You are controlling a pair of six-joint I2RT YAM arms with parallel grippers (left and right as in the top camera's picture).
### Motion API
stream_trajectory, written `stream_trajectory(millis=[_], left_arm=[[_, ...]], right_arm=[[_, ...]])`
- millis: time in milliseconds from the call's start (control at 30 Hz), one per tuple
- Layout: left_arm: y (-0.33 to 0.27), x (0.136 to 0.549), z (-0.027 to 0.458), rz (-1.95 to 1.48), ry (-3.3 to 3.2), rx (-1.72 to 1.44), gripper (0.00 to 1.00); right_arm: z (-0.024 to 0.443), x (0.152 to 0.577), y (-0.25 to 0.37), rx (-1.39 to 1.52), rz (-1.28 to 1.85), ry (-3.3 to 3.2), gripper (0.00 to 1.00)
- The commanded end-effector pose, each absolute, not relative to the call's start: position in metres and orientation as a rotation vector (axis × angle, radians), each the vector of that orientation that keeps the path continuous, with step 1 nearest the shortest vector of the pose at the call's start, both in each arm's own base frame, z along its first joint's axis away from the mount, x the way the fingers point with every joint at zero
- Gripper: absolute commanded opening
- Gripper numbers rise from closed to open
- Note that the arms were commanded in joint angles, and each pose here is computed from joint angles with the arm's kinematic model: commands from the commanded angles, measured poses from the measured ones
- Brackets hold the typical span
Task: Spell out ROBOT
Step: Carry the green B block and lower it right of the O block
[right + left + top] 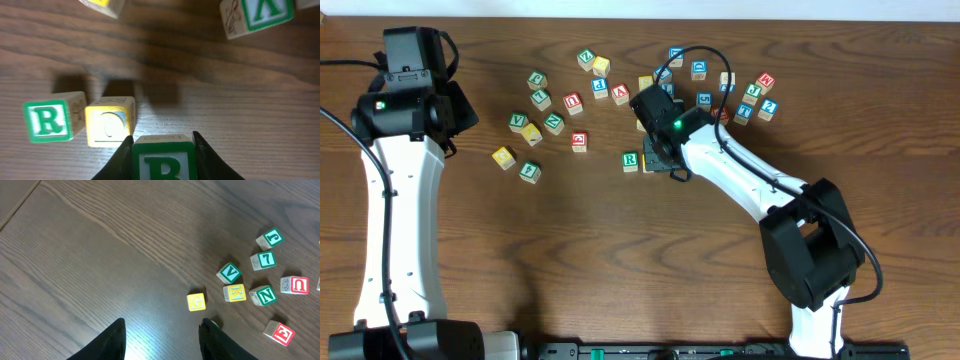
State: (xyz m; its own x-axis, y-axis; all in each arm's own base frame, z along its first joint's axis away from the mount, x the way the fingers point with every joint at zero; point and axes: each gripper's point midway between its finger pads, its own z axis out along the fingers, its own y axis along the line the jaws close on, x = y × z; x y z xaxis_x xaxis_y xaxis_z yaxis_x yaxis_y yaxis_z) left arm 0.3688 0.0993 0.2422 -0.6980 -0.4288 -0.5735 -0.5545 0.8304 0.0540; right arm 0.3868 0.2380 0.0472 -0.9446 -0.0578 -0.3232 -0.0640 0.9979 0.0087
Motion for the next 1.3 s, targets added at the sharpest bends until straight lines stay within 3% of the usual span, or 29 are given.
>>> stream_trajectory(millis=[0,1000,1267], left_arm=[[0.103,0.364,0.24,0.33,2.453,-0.73,0.47],[0.104,0.367,0.242,0.315,2.427,-0.761,0.46],[0.104,0.367,0.242,0.315,2.427,-0.76,0.46]], right_arm=[[0.041,0.388,0.234,-0.049,0.024,2.812,0.19],[0.009,0.408,0.229,-0.001,0.187,2.833,0.23],[0.009,0.407,0.229,-0.003,0.182,2.839,0.33]])
